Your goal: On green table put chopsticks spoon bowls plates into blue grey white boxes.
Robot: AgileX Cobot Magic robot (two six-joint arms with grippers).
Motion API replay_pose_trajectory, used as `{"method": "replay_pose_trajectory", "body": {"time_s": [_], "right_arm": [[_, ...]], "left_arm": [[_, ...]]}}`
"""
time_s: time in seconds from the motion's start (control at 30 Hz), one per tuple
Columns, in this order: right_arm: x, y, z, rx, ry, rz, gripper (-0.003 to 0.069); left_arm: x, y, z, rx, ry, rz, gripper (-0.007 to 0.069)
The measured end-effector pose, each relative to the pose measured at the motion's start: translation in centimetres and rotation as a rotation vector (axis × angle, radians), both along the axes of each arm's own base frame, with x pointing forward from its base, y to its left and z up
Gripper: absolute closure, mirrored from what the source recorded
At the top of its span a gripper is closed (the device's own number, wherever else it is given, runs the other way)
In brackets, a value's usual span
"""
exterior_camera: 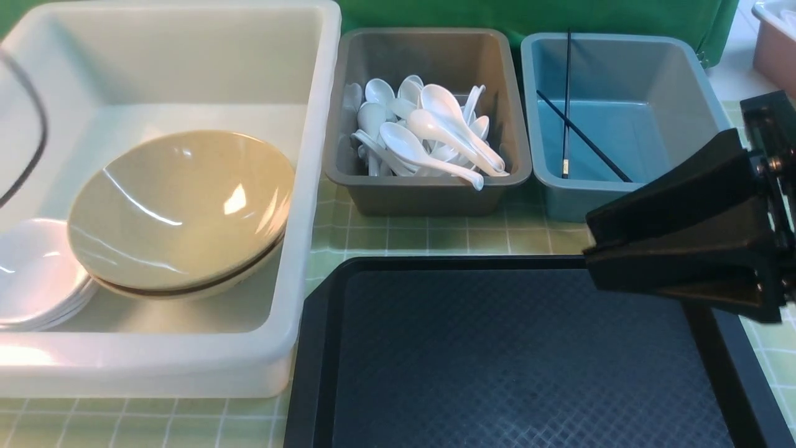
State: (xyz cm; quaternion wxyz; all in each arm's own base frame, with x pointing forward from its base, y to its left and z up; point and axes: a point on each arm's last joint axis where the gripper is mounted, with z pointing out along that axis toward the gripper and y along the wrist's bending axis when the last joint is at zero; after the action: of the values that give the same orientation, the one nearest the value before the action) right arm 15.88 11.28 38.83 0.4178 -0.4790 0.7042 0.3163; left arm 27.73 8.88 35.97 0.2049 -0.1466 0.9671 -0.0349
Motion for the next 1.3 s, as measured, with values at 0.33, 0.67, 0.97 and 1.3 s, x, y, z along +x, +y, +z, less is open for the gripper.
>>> {"method": "replay_pose_trajectory", "body": {"time_s": [0.33,0.67,0.97,1.3], "right_arm": [[2.7,-2.3,-0.9,-0.081,0.092,-0.467,0.0426],[0.9,-5.1,-0.6,-0.130,0.126,-0.763,0.0622],[-8.3,-8.2,-4.7,0.050,-0.144,-0.836,0.0635],[-11.7,-9.6,-13.0,0.224,-0.399,-0.879,0.0634]], "left_arm": [[-1.7,-14.4,3.8,-0.144,-0.230,-0.735,0.0263],[-3.2,-17.9,4.3,-0.187,-0.239,-0.881,0.0627],[-11.4,-16.7,3.5,-0.266,-0.270,-0.825,0.0627],[-22.6,-15.3,-3.6,-0.478,-0.575,-0.672,0.0627]]}}
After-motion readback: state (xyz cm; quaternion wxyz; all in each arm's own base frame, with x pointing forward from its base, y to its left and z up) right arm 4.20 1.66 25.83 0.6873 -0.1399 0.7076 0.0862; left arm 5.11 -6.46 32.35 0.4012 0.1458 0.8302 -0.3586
